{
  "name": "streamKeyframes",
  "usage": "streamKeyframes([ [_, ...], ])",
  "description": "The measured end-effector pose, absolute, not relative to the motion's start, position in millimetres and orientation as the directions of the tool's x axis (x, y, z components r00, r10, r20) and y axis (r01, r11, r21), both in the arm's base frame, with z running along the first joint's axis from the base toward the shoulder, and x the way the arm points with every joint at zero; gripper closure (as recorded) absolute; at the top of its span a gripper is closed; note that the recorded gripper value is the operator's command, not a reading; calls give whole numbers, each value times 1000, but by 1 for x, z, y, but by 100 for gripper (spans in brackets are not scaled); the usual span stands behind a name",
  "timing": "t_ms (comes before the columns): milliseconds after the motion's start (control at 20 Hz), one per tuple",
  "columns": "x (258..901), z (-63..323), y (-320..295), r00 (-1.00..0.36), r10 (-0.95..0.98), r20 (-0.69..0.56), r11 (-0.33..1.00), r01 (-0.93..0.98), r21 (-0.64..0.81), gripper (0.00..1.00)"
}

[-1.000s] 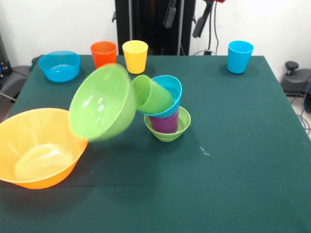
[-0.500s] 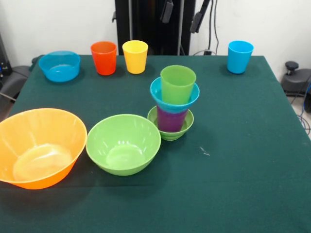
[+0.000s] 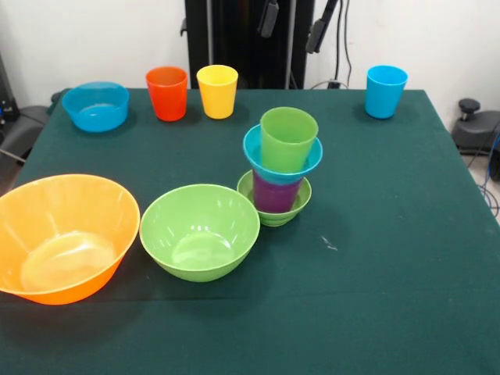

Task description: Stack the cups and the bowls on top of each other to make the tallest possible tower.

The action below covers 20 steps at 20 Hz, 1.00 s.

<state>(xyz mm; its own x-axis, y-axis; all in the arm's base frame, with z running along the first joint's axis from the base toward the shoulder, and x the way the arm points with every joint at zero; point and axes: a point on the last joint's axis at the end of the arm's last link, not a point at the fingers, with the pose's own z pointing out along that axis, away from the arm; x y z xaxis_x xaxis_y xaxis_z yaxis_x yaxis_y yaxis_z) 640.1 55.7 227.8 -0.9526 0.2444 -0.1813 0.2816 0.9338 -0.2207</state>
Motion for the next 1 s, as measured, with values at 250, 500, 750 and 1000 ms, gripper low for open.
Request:
streamKeyframes([
  [250,640,228,56,-953,244,-181,934,281,-220,0],
  [500,643,223,51,-952,253,-173,934,287,-211,0],
  [750,659,210,31,-945,286,-161,933,313,-178,0],
  [1000,684,197,10,-936,312,-165,930,336,-148,0],
])
